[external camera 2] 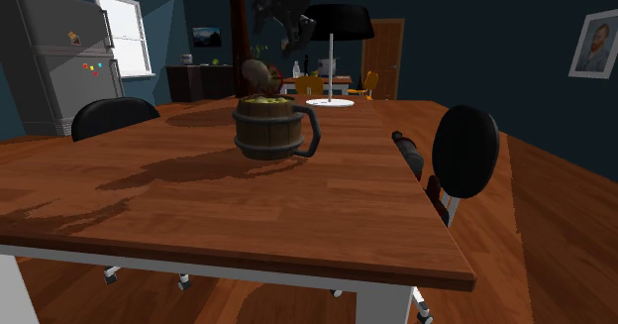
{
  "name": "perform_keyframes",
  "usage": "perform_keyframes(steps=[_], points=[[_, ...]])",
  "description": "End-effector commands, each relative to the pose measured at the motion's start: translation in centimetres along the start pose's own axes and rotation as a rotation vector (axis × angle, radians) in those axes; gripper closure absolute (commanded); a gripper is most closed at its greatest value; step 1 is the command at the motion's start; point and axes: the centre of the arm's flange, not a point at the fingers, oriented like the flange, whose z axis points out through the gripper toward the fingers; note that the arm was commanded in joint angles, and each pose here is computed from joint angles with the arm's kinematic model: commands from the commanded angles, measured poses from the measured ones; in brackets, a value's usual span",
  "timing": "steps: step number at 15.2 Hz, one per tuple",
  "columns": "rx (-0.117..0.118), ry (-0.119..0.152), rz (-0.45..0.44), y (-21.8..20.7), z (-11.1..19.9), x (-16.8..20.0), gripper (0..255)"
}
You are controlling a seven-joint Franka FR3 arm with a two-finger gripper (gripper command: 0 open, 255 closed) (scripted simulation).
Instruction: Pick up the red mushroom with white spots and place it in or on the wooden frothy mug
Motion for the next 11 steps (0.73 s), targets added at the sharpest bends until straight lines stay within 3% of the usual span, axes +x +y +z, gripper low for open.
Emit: perform_keyframes(steps=[1, 3, 11], points=[[0.000, 0.000, 0.000, 0.1, -2.0, -0.1, 0], [0.000, 0.000, 0.000, 0.1, -4.4, -0.1, 0], [0.000, 0.000, 0.000, 0.1, -4.4, -0.1, 0]])
